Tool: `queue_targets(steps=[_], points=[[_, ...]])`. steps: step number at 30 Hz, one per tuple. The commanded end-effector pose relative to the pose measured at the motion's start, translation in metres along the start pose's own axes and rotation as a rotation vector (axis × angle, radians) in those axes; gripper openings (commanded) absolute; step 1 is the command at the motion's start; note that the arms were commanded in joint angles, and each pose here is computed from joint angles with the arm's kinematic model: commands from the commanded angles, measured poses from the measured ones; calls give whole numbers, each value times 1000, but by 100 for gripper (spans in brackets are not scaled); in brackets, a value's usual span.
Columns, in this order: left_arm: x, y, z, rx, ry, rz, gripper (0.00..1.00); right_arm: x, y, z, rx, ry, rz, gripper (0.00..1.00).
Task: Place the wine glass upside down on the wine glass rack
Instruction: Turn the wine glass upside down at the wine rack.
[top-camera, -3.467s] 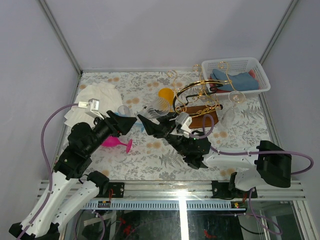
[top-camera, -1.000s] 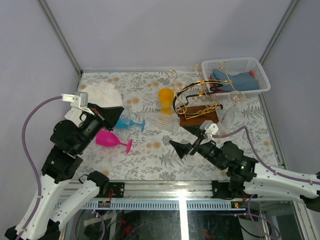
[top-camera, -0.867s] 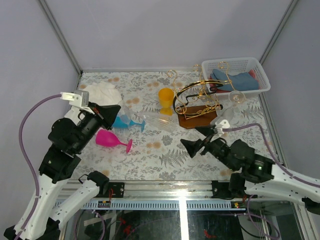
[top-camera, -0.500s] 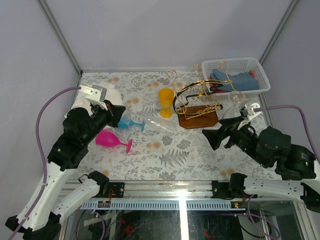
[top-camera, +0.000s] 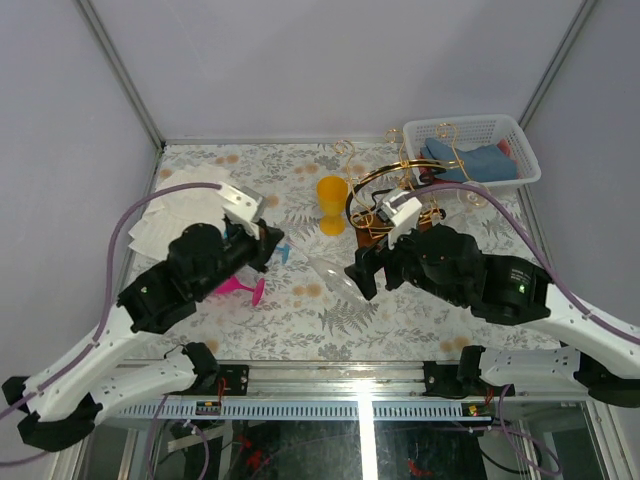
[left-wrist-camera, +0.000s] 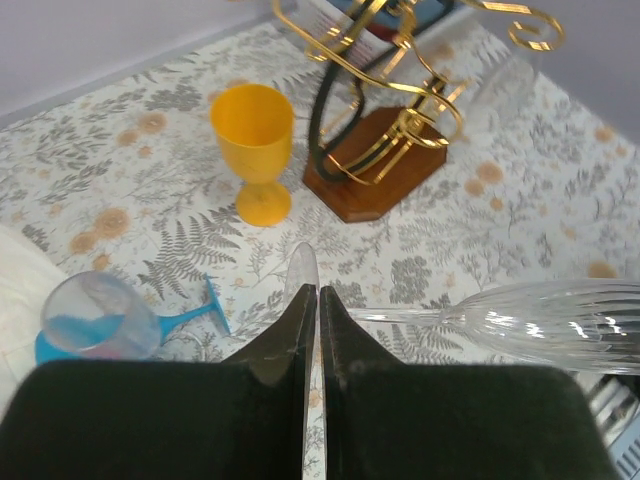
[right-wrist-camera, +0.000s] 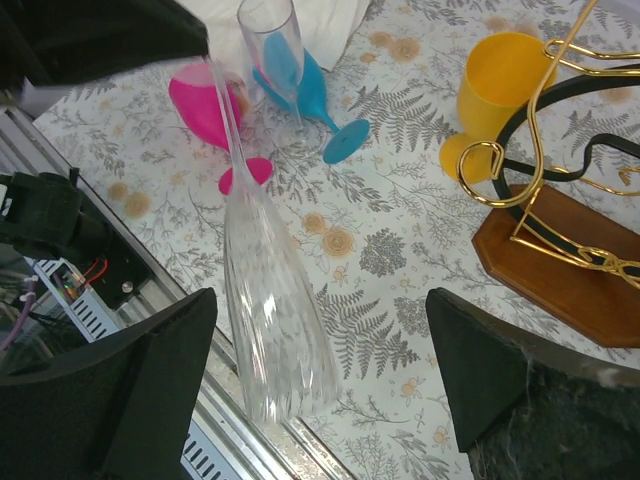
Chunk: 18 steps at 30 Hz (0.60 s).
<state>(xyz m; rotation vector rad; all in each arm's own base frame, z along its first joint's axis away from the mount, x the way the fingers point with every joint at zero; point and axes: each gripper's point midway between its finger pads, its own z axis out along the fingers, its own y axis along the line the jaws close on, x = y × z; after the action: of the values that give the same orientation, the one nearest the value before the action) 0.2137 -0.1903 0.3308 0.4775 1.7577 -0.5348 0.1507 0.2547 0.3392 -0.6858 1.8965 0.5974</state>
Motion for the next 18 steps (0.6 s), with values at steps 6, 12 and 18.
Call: queue_targets(steps=[6, 12, 18], points=[[2, -46, 14, 38, -30, 166, 0, -12, 6, 16, -153, 14, 79, 92], [10, -67, 19, 130, 0, 240, 0, 10, 9, 32, -284, 96, 148, 92], [18, -75, 21, 162, 21, 299, 0, 26, 14, 44, -318, 126, 179, 87]])
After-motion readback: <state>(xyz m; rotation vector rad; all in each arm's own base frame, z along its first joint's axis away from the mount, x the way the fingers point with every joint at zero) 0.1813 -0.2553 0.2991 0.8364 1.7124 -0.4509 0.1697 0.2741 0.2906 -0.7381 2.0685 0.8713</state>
